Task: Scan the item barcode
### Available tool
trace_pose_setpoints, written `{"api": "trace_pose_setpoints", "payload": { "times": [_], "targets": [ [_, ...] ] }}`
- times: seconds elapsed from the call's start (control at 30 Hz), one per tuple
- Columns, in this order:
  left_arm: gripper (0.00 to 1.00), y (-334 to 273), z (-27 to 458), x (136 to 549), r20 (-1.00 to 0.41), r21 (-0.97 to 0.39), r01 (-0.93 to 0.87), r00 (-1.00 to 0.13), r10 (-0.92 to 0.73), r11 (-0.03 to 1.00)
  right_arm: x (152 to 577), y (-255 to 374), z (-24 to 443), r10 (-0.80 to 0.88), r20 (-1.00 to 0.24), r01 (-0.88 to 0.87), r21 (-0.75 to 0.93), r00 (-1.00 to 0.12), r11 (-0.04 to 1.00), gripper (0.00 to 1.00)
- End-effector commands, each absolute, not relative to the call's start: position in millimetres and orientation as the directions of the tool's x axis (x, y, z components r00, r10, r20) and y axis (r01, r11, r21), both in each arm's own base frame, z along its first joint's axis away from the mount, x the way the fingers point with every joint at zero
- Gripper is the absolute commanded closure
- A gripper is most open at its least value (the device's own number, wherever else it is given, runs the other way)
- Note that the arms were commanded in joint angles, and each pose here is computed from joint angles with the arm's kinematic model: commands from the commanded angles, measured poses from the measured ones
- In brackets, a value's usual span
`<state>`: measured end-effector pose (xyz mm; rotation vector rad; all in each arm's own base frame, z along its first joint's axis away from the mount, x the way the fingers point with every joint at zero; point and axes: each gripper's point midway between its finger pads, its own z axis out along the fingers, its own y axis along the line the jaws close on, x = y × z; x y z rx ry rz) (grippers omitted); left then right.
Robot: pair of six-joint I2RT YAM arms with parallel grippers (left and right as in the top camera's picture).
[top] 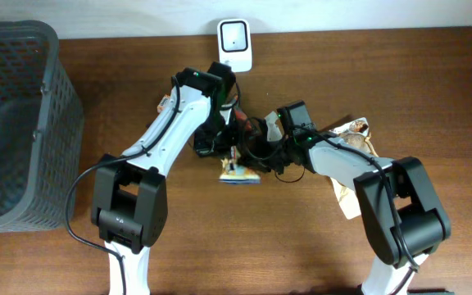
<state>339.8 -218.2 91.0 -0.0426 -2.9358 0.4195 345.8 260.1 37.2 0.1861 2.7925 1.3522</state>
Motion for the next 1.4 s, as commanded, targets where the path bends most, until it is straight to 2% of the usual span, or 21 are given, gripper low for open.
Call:
{"api": "trace_pose_setpoints", "payload": {
  "times": [0.0, 0.07, 0.23, 0.53, 0.67, 0.83, 0.87, 0.97, 1.0, 1.03, 1.1, 1.17, 1.23, 1.37],
  "targets": [
    [0.84, -238.7, 110.7, 350.1, 0.114, -0.388, 0.06, -0.987, 0.113, 0.92, 333.7, 261.3, 15.4, 0.114, 0.076, 0.132, 0.759, -0.991, 0.638, 0.96],
    [0.76, -239.7, 110.6, 352.5, 0.104, -0.391, 0.064, -0.988, 0.113, 0.918, 331.7, 264.4, 17.2, 0.103, 0.079, 0.126, 0.766, -0.992, 0.63, 0.96],
    [0.64, -243.5, 110.0, 368.5, 0.032, -0.395, 0.09, -0.993, 0.111, 0.914, 328.2, 269.7, 24.8, 0.075, 0.091, 0.118, 0.795, -0.993, 0.595, 0.96],
    [0.64, -241.7, 107.3, 404.5, -0.125, -0.342, 0.133, -0.988, 0.096, 0.93, 354.8, 234.8, 65.6, 0.156, -0.015, 0.08, 0.809, -0.988, 0.583, 0.95],
    [0.64, -241.6, 108.8, 411.6, -0.15, -0.347, 0.136, -0.985, 0.088, 0.928, 365.7, 173.8, 85.1, 0.246, -0.097, 0.102, 0.723, -0.964, 0.684, 0.84],
    [0.67, -237.3, 113.9, 417.3, -0.161, -0.354, 0.127, -0.984, 0.074, 0.927, 355.5, 119.9, 112.0, 0.255, -0.184, 0.109, 0.569, -0.949, 0.815, 0.81],
    [0.67, -235.4, 117.3, 418.2, -0.16, -0.354, 0.123, -0.985, 0.069, 0.927, 353.4, 119.1, 120.0, 0.224, -0.214, 0.069, 0.56, -0.951, 0.825, 0.76],
    [0.68, -225.3, 127.0, 418.7, -0.147, -0.344, 0.101, -0.988, 0.052, 0.933, 347.5, 120.9, 137.4, 0.199, -0.256, 0.023, 0.56, -0.946, 0.828, 0.54],
    [0.67, -216.2, 127.7, 419.1, -0.139, -0.323, 0.083, -0.989, 0.04, 0.943, 345.7, 125.6, 141.1, 0.19, -0.26, 0.008, 0.571, -0.947, 0.821, 0.51],
    [0.67, -201.4, 125.0, 420.0, -0.132, -0.277, 0.058, -0.991, 0.022, 0.959, 343.5, 132.3, 142.5, 0.174, -0.258, -0.009, 0.581, -0.95, 0.814, 0.51],
    [0.76, -171.8, 118.7, 421.3, -0.123, -0.173, 0.011, -0.992, -0.01, 0.985, 341.0, 149.8, 141.4, 0.13, -0.266, -0.053, 0.586, -0.955, 0.809, 0.64],
    [0.91, -156.5, 116.3, 420.1, -0.114, -0.117, -0.03, -0.993, -0.044, 0.993, 343.1, 164.2, 138.6, 0.122, -0.269, -0.063, 0.59, -0.956, 0.805, 0.75],
    [0.98, -150.8, 115.6, 420.0, -0.117, -0.085, -0.042, -0.992, -0.052, 0.995, 346.8, 178.4, 132.3, 0.144, -0.254, -0.035, 0.591, -0.956, 0.806, 0.79],
    [1.0, -145.5, 115.0, 421.0, -0.127, -0.051, -0.045, -0.991, -0.051, 0.998, 352.4, 202.8, 110.4, 0.161, -0.23, 0.0, 0.573, -0.96, 0.819, 0.82]
  ]
}}
